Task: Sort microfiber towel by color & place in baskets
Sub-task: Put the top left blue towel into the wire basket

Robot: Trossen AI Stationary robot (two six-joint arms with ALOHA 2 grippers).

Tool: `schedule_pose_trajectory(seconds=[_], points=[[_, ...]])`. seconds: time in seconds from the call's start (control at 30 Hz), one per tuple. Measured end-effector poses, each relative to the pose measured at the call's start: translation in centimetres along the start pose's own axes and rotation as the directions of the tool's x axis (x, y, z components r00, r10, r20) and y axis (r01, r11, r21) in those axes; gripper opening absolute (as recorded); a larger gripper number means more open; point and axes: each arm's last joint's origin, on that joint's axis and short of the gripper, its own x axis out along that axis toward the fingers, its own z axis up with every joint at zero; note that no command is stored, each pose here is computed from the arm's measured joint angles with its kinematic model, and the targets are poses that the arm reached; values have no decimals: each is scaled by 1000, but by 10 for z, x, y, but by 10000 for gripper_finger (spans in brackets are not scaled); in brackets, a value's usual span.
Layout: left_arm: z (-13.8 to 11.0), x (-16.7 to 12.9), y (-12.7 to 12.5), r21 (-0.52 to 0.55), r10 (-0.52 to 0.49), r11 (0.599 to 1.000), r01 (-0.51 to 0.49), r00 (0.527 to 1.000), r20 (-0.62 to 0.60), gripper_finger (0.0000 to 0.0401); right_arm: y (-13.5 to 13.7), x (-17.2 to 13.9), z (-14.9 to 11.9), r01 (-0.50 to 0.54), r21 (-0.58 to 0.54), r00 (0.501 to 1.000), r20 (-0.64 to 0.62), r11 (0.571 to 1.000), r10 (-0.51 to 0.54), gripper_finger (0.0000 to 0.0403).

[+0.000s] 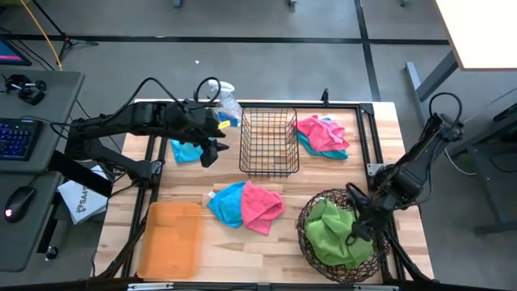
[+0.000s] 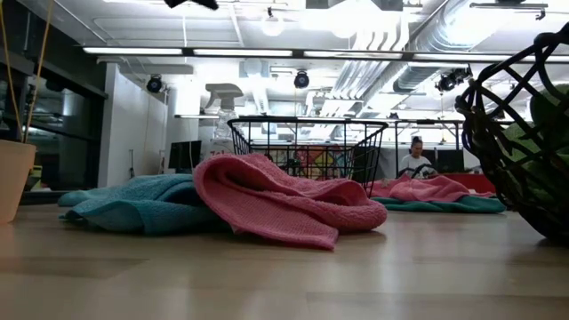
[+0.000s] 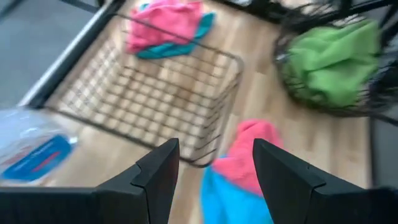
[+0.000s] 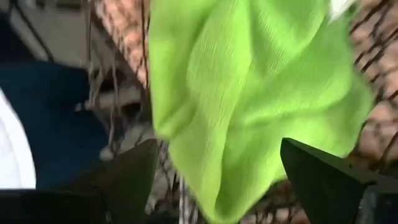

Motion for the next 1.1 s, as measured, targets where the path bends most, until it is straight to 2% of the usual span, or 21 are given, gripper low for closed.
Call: schedule_pose_trajectory(seconds=[0.07, 0.13, 0.2, 0.3, 0.4, 0.5, 0.57, 0.63, 0.73, 0.87, 0.93, 1.0, 1.1], points=[[-5, 0, 3, 16, 65, 998, -64, 997, -38, 193, -1, -1, 5, 13, -5, 998, 62, 1000, -12, 333], [-13, -1, 8, 15, 185, 983, -184, 978, -100, 193, -1, -2, 11, 16, -16, 990, 140, 1000, -14, 330], [-22, 1, 17, -23, 311, 948, -319, 935, -169, 193, -2, -3, 18, 33, -18, 976, 217, 999, -28, 328], [-47, 18, 36, -94, 387, 893, -441, 857, -339, 193, -4, -5, 27, 57, -13, 948, 314, 998, -50, 326], [-81, 43, 59, -171, 347, 861, -479, 799, -492, 193, -4, -7, 36, 71, -31, 924, 378, 997, -54, 326], [-114, 72, 85, -282, 248, 832, -478, 774, -583, 193, -3, -9, 46, 74, -59, 899, 435, 996, -41, 326], [-130, 86, 100, -359, 198, 791, -496, 762, -616, 193, -2, -11, 53, 69, -79, 882, 471, 994, -24, 326], [-141, 96, 114, -392, 204, 749, -534, 748, -632, 193, -1, -13, 60, 68, -107, 867, 499, 992, -6, 326], [-153, 107, 129, -385, 229, 706, -594, 706, -670, 193, -1, -16, 70, 71, -136, 846, 532, 988, 12, 326], [-158, 116, 143, -297, 340, 668, -682, 635, -694, 193, -2, -20, 81, 75, -153, 823, 568, 985, 26, 326], [-159, 123, 148, -301, 345, 668, -681, 641, -686, 193, -2, -21, 85, 76, -158, 814, 580, 984, 31, 326], [-160, 130, 152, -320, 315, 688, -652, 665, -677, 193, -2, -22, 87, 74, -165, 812, 583, 984, 37, 326], [-163, 141, 158, -330, 305, 676, -659, 658, -688, 193, -3, -23, 90, 72, -168, 812, 582, 983, 40, 326]])
